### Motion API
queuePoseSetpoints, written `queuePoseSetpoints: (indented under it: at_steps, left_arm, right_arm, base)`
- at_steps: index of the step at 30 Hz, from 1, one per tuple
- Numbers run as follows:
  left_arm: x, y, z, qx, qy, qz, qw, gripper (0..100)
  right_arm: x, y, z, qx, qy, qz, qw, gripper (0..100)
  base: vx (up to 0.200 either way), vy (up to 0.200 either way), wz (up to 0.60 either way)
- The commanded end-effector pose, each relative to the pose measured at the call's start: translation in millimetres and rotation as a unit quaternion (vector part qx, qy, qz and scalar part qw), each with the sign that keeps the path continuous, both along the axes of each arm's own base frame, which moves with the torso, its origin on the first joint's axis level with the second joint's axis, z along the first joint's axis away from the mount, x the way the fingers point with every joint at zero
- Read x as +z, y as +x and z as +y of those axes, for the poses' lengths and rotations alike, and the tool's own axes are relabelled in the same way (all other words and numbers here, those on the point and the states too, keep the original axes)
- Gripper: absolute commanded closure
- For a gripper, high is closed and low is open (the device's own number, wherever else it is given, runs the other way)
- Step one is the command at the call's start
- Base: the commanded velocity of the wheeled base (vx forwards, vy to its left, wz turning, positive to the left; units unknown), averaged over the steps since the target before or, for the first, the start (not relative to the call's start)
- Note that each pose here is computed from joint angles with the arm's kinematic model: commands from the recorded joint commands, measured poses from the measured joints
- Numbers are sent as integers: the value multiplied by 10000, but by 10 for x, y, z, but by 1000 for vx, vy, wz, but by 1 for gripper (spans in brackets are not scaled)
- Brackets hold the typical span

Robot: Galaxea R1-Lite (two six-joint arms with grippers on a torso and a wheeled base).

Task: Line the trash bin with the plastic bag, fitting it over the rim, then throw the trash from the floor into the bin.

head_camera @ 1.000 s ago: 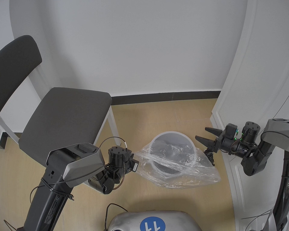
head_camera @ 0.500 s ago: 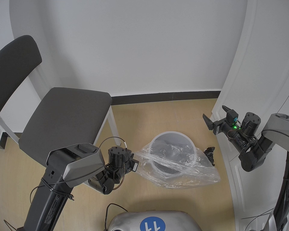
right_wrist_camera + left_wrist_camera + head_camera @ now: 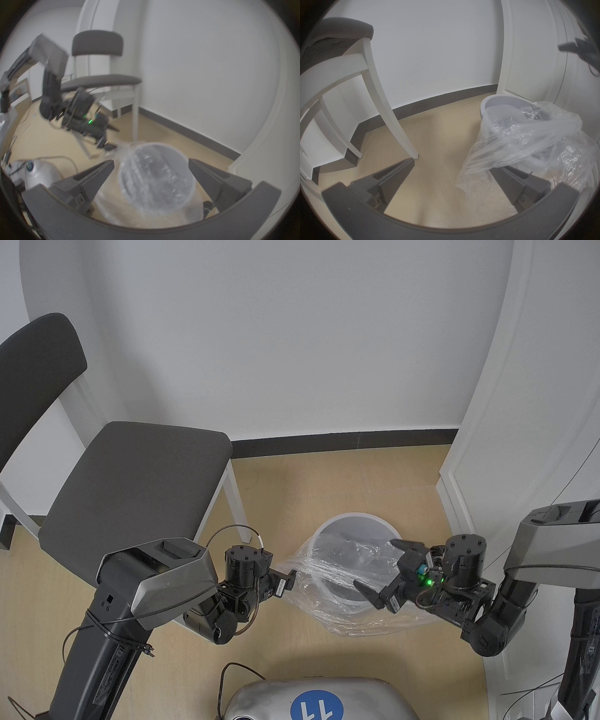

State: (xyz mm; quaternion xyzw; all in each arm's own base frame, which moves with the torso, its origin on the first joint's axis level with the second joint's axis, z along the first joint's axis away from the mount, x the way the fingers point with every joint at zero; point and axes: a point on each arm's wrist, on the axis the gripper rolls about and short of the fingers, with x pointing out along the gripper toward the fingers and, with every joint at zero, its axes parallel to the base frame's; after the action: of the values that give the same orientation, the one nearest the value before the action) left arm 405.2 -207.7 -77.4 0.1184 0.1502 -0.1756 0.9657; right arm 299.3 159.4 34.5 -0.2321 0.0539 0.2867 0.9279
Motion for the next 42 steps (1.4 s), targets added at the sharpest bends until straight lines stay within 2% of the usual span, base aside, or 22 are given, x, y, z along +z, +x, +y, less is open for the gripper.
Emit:
queuePoseSetpoints:
  at_steps: [1, 4, 9, 22, 35, 36, 42]
  left_arm:
    - [1, -5, -3, -5, 8, 15, 10000, 0]
    - [1, -5, -3, -3, 1, 18, 10000, 0]
    - [-2, -8, -1, -3, 4, 25, 10000, 0]
    - [2, -6, -2, -10, -9, 5, 10000, 0]
    - [-6, -11, 0, -10, -9, 5, 10000, 0]
    - [-6, -11, 0, -10, -9, 5, 10000, 0]
    - [0, -16, -5, -18, -12, -1, 10000, 0]
  right_arm:
    - [-308, -115, 6, 204, -572, 375, 9974, 0]
    - [-394, -115, -31, 256, -733, 450, 9960, 0]
    - [-461, -102, -25, 443, -713, 545, 9950, 0]
    - [-659, 250, -60, 77, -641, 402, 9971, 0]
    - [-811, 363, -27, 34, -607, 336, 9976, 0]
    - [-777, 370, -23, 37, -560, 240, 9981, 100]
    - [-671, 451, -80, -84, -410, 14, 9991, 100]
  base:
    - [0, 0, 0]
    - [0, 0, 0]
    - [0, 0, 0]
    - [0, 0, 0]
    - [0, 0, 0]
    - [0, 0, 0]
    - [0, 0, 0]
